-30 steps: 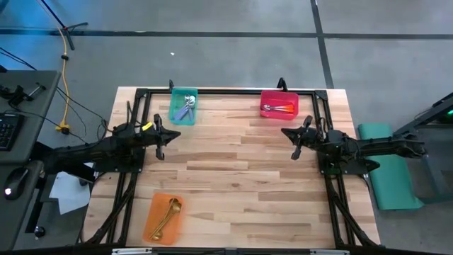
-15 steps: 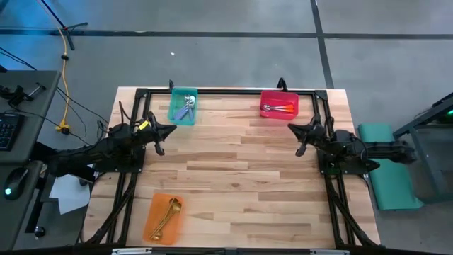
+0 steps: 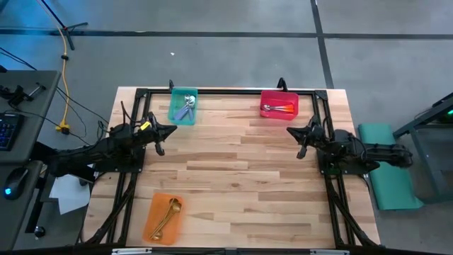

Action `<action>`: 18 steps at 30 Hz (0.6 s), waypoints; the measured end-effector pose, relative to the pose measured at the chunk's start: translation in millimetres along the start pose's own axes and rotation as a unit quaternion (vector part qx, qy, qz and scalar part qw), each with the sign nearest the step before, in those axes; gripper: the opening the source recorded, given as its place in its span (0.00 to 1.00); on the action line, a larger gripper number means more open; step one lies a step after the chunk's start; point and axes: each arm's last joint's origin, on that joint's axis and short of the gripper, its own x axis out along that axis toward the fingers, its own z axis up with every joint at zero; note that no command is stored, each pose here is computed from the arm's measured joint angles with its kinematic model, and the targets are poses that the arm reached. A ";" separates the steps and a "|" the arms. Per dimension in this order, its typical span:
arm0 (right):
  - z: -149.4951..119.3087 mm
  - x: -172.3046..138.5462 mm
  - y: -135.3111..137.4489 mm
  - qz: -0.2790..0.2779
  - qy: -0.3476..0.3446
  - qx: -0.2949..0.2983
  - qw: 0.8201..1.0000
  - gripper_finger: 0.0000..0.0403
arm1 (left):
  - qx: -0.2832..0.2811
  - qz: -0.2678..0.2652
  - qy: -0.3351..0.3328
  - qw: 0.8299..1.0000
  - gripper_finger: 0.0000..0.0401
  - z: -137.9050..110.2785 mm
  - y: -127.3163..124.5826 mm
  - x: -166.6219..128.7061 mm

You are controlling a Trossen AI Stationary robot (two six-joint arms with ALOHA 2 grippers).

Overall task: Sort silverware by color (type)
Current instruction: Return to Home Position

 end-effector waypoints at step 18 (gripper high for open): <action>-5.0 4.1 -19.9 -0.024 0.020 -0.001 1.000 0.00 | 0.019 0.000 0.007 1.000 0.00 -1.3 0.1 0.0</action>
